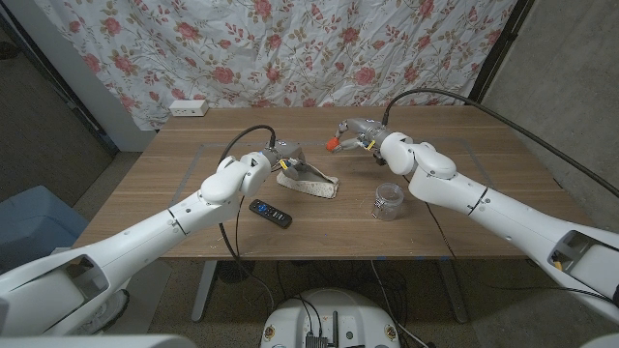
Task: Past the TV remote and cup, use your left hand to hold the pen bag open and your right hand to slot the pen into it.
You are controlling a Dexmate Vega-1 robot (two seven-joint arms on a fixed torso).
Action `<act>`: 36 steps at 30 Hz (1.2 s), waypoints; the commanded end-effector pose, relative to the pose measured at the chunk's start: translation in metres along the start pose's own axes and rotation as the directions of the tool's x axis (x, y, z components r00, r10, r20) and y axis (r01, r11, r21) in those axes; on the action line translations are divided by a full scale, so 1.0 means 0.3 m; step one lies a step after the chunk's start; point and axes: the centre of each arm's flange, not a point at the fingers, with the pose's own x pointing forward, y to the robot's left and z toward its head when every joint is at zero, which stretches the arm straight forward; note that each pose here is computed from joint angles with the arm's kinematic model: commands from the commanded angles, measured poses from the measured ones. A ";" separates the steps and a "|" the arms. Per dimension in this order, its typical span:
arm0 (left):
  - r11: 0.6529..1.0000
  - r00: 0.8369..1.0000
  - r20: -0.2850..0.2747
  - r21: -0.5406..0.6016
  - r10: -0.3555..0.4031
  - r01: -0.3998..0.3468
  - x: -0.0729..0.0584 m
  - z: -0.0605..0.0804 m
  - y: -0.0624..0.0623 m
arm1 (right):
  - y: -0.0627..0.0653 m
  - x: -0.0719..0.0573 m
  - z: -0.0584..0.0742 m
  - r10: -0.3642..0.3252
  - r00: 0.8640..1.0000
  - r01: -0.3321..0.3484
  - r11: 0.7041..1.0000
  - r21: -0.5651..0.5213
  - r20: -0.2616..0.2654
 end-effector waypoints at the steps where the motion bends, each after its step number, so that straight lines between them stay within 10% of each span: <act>1: 1.000 1.000 0.005 0.008 -0.006 0.006 0.001 0.001 -0.002 | 0.012 -0.014 0.039 0.018 0.999 -0.018 1.000 -0.015 0.038; 36: 1.000 1.000 0.011 -0.004 -0.021 0.021 0.027 -0.010 -0.003 | 0.061 -0.008 0.107 0.082 0.988 -0.078 0.996 -0.037 0.128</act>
